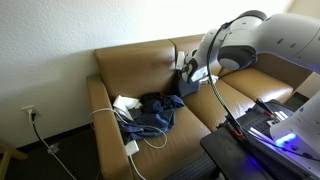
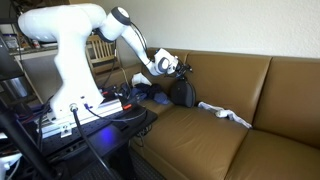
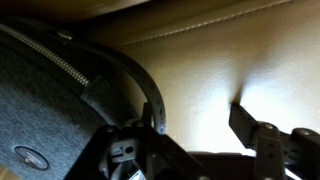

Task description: Move the black bag to the right then move it to the left

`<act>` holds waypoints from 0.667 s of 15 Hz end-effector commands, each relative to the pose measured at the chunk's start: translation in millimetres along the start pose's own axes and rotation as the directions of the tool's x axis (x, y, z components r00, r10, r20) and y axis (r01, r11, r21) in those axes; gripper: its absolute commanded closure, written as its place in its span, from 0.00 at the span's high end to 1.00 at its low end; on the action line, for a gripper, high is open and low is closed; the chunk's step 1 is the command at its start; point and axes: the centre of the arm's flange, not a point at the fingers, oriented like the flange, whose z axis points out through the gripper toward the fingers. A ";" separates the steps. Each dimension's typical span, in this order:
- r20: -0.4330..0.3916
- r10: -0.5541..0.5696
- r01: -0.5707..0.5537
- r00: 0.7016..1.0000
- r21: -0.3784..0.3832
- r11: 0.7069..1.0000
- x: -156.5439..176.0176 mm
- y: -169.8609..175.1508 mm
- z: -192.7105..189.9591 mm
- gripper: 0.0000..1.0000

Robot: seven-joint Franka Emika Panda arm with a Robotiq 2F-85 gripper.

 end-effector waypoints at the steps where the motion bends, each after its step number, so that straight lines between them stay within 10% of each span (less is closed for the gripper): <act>1: 0.010 0.026 -0.026 1.000 0.025 0.999 -0.9 5.4 6.1 0.46; 7: 0.010 0.114 -0.114 0.993 -0.004 0.993 2.9 5.4 6.4 0.05; 10: 0.009 0.142 -0.142 0.990 -0.012 0.990 5.1 7.2 6.4 0.00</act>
